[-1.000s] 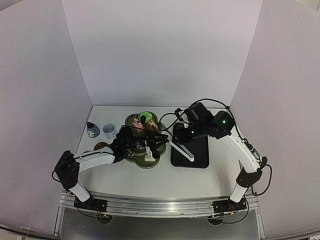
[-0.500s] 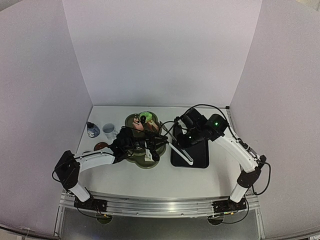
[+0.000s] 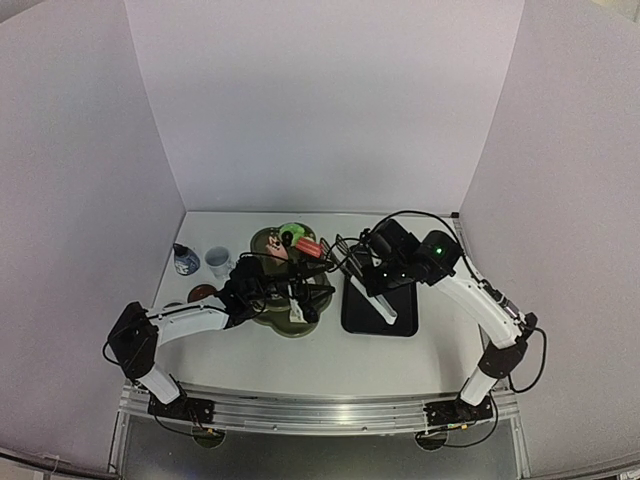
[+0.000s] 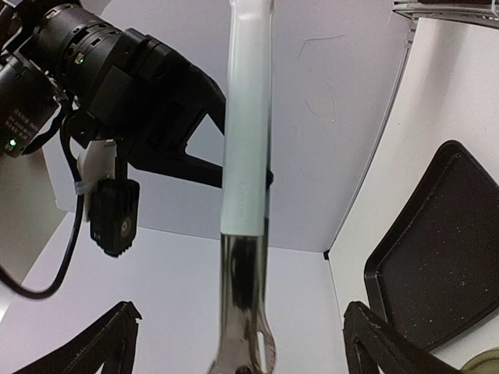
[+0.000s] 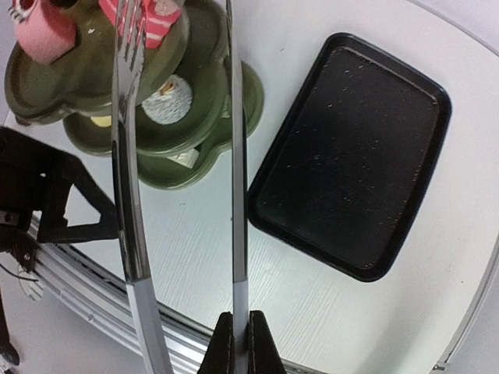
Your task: Serve the afternoon tea
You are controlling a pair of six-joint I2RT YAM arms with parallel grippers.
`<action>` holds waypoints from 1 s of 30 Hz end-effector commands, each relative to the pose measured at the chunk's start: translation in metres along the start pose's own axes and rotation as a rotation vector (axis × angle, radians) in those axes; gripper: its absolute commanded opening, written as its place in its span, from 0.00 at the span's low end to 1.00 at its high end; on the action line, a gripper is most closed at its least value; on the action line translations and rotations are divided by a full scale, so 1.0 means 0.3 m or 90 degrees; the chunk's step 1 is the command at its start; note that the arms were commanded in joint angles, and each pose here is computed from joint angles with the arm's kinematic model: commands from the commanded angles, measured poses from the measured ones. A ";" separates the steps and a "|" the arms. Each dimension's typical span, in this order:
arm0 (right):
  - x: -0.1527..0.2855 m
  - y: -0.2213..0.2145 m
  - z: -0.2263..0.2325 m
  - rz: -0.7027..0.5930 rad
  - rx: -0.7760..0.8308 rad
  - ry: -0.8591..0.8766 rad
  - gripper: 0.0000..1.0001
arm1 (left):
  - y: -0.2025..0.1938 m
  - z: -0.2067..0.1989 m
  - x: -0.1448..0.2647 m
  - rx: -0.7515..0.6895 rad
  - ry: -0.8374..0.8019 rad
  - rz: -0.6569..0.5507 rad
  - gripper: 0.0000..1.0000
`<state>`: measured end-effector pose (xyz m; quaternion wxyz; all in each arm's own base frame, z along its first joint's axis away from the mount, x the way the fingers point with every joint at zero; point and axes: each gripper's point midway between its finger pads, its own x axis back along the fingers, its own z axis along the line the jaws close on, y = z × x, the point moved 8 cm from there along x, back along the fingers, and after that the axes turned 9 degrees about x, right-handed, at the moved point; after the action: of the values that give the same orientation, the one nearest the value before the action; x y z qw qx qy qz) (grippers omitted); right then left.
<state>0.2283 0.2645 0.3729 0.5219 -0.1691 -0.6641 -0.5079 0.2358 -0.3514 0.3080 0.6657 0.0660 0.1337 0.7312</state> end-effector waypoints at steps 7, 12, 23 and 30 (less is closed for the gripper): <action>0.258 -0.002 -0.181 -0.241 -0.131 -0.185 0.00 | 0.096 0.113 0.080 -0.050 0.099 -0.032 1.00; 0.166 -0.023 -0.318 -0.216 -0.203 -0.231 0.00 | 0.124 0.187 0.122 -0.004 0.148 0.003 1.00; -0.389 -0.115 -0.517 -0.094 -0.265 -0.158 0.00 | 0.097 0.431 0.295 0.253 0.297 0.239 1.00; -0.636 -0.164 -0.522 -0.019 -0.273 -0.108 0.00 | 0.005 0.524 0.573 0.445 0.442 0.427 0.98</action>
<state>0.3280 0.1519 0.1911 0.3917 -0.3470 -0.6047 -0.6004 0.2498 -0.2202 0.4309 0.3933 0.0651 0.4342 0.8078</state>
